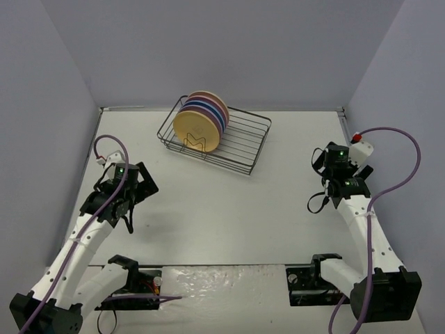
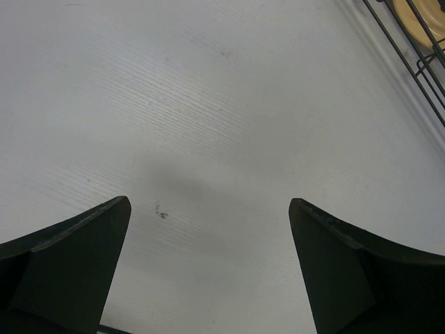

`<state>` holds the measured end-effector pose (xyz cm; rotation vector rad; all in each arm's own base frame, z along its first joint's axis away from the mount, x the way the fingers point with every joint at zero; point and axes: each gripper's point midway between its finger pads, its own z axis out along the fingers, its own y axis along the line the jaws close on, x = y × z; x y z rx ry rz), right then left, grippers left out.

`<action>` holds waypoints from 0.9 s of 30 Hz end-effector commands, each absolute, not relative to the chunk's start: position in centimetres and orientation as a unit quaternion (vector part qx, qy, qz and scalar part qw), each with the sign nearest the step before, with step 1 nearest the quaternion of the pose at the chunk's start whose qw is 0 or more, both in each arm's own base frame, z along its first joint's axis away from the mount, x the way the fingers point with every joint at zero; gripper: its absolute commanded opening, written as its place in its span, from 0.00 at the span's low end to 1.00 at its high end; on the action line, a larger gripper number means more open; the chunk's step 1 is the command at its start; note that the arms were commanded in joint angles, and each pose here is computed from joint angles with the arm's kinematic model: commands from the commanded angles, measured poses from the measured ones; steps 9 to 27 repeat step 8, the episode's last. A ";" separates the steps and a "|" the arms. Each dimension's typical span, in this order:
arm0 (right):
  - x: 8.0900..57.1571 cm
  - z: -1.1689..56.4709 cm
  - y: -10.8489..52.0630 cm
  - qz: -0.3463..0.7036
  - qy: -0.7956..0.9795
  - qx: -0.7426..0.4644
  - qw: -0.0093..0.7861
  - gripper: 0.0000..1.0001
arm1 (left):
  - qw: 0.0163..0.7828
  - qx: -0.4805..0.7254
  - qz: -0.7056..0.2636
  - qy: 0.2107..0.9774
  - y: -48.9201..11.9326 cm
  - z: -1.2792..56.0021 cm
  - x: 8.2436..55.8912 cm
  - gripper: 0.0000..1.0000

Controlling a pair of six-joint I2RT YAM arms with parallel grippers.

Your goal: Load the plates into the dish rack

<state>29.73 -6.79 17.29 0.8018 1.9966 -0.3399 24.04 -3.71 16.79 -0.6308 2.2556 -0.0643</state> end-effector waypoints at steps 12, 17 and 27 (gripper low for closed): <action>29.5 22.8 -7.8 -0.120 0.741 0.375 0.545 1.00 | 0.432 -0.266 -0.021 0.862 -2.8 20.5 25.0 0.97; 29.5 22.8 -7.8 -0.120 0.741 0.375 0.545 1.00 | 0.432 -0.266 -0.021 0.862 -2.8 20.5 25.0 0.97; 29.5 22.8 -7.8 -0.120 0.741 0.375 0.545 1.00 | 0.432 -0.266 -0.021 0.862 -2.8 20.5 25.0 0.97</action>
